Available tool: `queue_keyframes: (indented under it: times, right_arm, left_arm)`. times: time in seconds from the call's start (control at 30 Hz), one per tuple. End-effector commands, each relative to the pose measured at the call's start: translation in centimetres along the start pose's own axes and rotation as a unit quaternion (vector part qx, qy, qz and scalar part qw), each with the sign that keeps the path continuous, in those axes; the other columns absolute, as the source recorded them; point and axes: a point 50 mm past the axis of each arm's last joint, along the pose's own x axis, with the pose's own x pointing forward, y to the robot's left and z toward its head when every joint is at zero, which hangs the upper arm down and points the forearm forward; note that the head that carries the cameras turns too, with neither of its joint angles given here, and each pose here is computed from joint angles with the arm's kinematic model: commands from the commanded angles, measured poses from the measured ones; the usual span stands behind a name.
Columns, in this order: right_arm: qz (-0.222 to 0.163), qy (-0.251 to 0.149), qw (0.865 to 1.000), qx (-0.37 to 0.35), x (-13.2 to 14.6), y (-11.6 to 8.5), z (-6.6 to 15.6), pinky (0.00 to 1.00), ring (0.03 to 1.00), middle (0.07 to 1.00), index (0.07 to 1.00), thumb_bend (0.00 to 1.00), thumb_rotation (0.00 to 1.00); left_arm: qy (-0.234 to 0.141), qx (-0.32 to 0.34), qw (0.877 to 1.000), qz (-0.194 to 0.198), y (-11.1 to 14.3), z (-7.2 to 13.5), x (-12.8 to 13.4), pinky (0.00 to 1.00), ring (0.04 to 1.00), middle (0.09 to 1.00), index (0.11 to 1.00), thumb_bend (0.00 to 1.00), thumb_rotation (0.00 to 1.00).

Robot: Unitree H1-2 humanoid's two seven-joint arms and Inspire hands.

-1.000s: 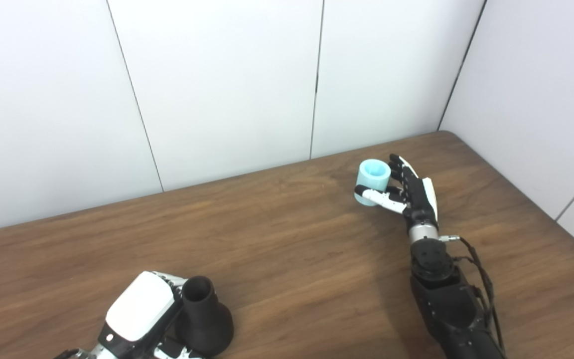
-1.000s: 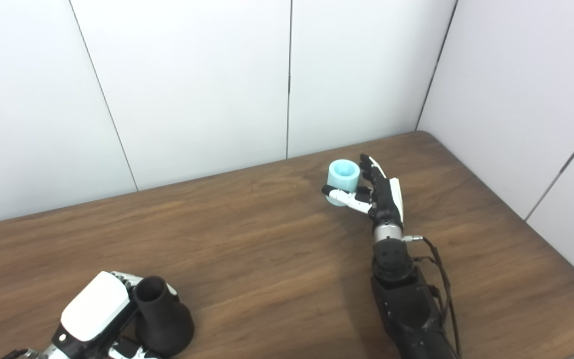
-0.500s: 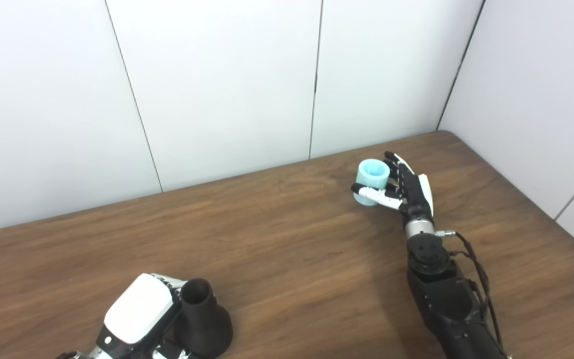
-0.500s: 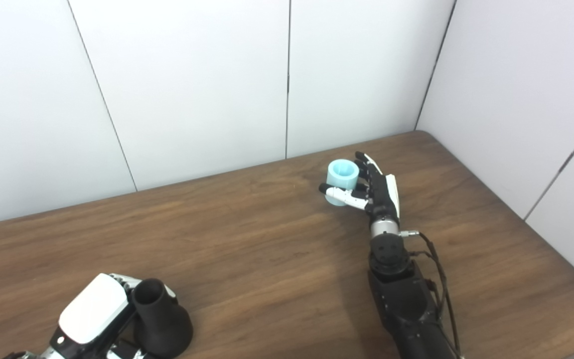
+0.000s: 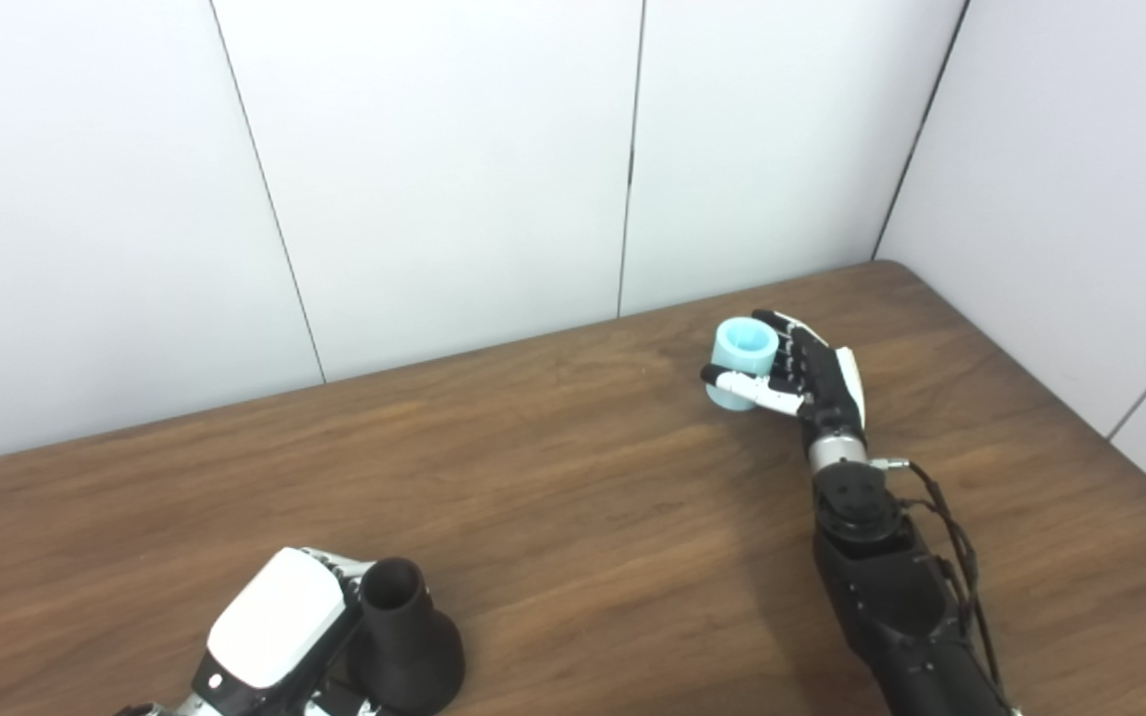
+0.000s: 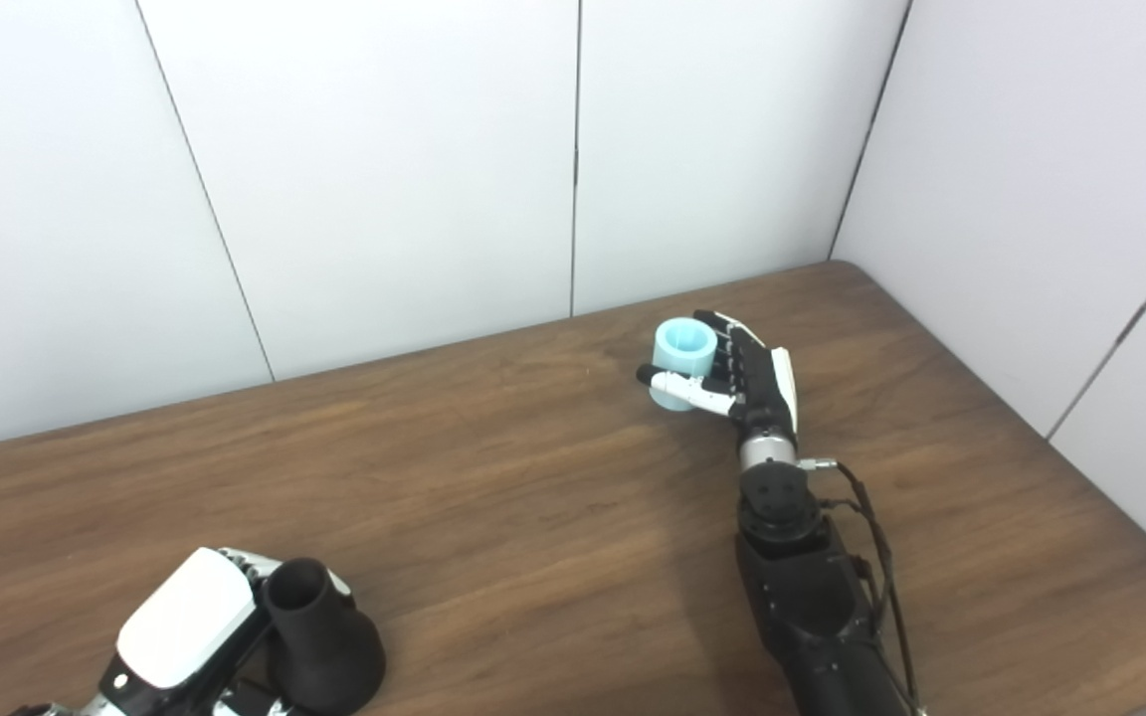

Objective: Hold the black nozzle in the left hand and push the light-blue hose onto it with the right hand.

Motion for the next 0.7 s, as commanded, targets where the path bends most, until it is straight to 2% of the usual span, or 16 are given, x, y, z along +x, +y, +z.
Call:
queue_keyframes:
  times: [0.0,0.07,0.27,0.3,0.37,0.67]
  right_arm:
    - [0.008,-0.018,1.0,0.011,0.61,0.7,1.68,0.63,0.713,0.737,0.676,0.93,0.18]
    - [0.001,-0.016,1.0,0.008,0.58,0.87,1.72,0.61,0.668,0.696,0.65,0.89,0.11]
    - [-0.012,-0.011,1.0,-0.004,0.63,1.13,1.79,0.5,0.541,0.58,0.582,0.81,0.01]
    - [-0.014,-0.01,1.0,-0.009,0.63,1.18,1.81,0.49,0.528,0.559,0.527,0.64,0.08]
    - [-0.017,-0.01,1.0,-0.012,0.61,1.27,1.79,0.48,0.515,0.492,0.52,0.55,0.02]
    - [-0.016,-0.034,0.999,-0.029,-0.06,1.39,1.61,0.39,0.486,0.5,0.476,0.53,0.0]
  left_arm:
    - [-0.022,-0.009,0.991,-0.13,-4.76,2.11,-3.81,0.18,0.207,0.471,0.481,0.53,0.0]
    - [-0.022,-0.011,0.992,-0.127,-4.7,2.19,-3.91,0.18,0.203,0.471,0.482,0.53,0.0]
    - [-0.021,-0.011,0.991,-0.132,-4.6,2.32,-4.19,0.22,0.243,0.472,0.482,0.53,0.0]
    - [-0.02,-0.01,0.991,-0.132,-4.6,2.34,-4.22,0.22,0.247,0.472,0.483,0.53,0.0]
    - [-0.019,-0.008,0.99,-0.136,-4.58,2.33,-4.23,0.21,0.239,0.472,0.482,0.53,0.0]
    - [-0.015,-0.008,0.991,-0.132,-4.6,2.08,-4.07,0.23,0.244,0.472,0.482,0.53,0.0]
